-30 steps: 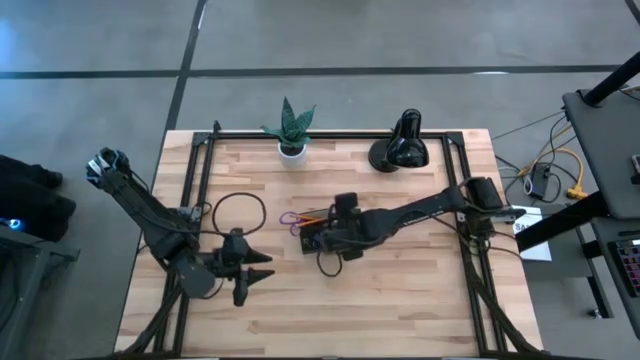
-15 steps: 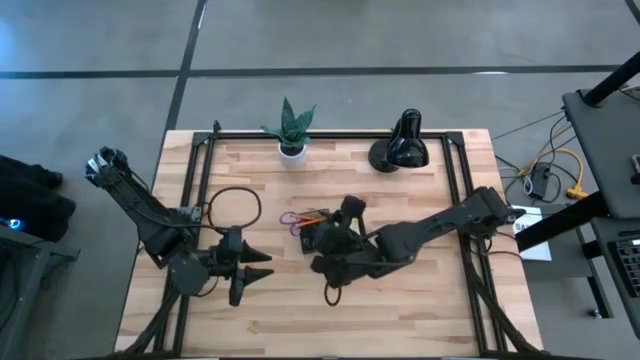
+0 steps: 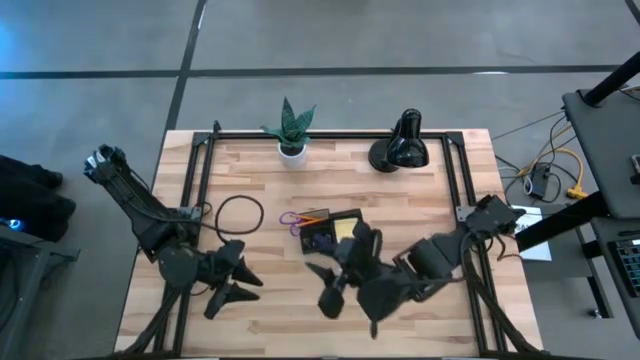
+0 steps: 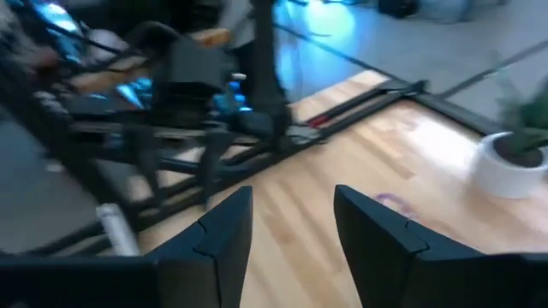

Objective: Pick and place office supplies into organizer
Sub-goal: Return to Home Position

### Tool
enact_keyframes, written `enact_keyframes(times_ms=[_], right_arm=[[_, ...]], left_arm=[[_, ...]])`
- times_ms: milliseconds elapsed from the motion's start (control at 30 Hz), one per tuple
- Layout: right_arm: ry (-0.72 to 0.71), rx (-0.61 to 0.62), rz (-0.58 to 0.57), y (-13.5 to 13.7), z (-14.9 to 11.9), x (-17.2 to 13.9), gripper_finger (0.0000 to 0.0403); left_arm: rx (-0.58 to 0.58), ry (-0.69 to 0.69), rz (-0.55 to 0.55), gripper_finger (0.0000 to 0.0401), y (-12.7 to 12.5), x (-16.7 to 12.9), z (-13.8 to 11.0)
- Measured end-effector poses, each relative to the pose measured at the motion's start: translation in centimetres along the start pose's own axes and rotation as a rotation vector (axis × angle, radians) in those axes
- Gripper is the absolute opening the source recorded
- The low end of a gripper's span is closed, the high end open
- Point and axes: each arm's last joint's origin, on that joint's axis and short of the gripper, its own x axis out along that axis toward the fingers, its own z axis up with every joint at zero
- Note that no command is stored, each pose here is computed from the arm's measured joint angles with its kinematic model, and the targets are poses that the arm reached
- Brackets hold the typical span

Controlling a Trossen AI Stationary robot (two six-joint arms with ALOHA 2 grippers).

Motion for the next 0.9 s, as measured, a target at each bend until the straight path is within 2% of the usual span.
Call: enact_keyframes(times_ms=[133, 200, 233, 300, 367, 433, 533, 600, 733, 900], right_arm=[[-0.028, 0.111, 0.032, 0.5, 0.3, -0.4, 0.0152], [-0.045, 0.181, 0.047, 0.7, 0.5, -0.4, 0.015], [-0.048, 0.173, 0.05, 0.7, 0.6, -0.4, 0.015], [-0.038, 0.121, 0.088, 1.0, 0.5, -0.3, 0.0151], [-0.01, 0.059, 0.164, 1.7, 0.2, -0.3, 0.0153], [0.039, 0.031, 0.3, 2.7, -0.3, 0.2, 0.0154], [0.047, 0.024, 0.45, 4.2, -1.2, 1.5, 0.0154], [0.043, 0.018, 0.532, 5.1, -2.0, 2.9, 0.0152], [0.052, 0.011, 0.684, 6.0, -3.8, 6.6, 0.0144], [0.144, 0.004, 0.711, 4.6, -4.4, 9.9, 0.0135]], left_arm=[[0.003, 0.019, -0.009, 0.0157, -0.1, 0.2, -0.3], [-0.044, 0.035, -0.019, 0.0157, -0.1, 0.2, -0.3], [-0.085, 0.047, -0.035, 0.0157, -0.1, 0.2, -0.3], [-0.085, 0.061, -0.06, 0.0157, -0.3, 0.0, -0.3], [-0.027, 0.07, -0.143, 0.0157, -1.0, -0.2, -0.4], [0.053, 0.072, -0.261, 0.0157, -2.0, -0.5, -0.4], [0.149, 0.024, -0.436, 0.0157, -3.4, -0.7, -0.2], [0.2, -0.002, -0.508, 0.0157, -3.7, -0.4, -0.2], [0.286, -0.026, -0.561, 0.0157, -3.5, 0.5, 0.0], [0.374, -0.025, -0.583, 0.0157, -2.1, 1.5, 1.4]])
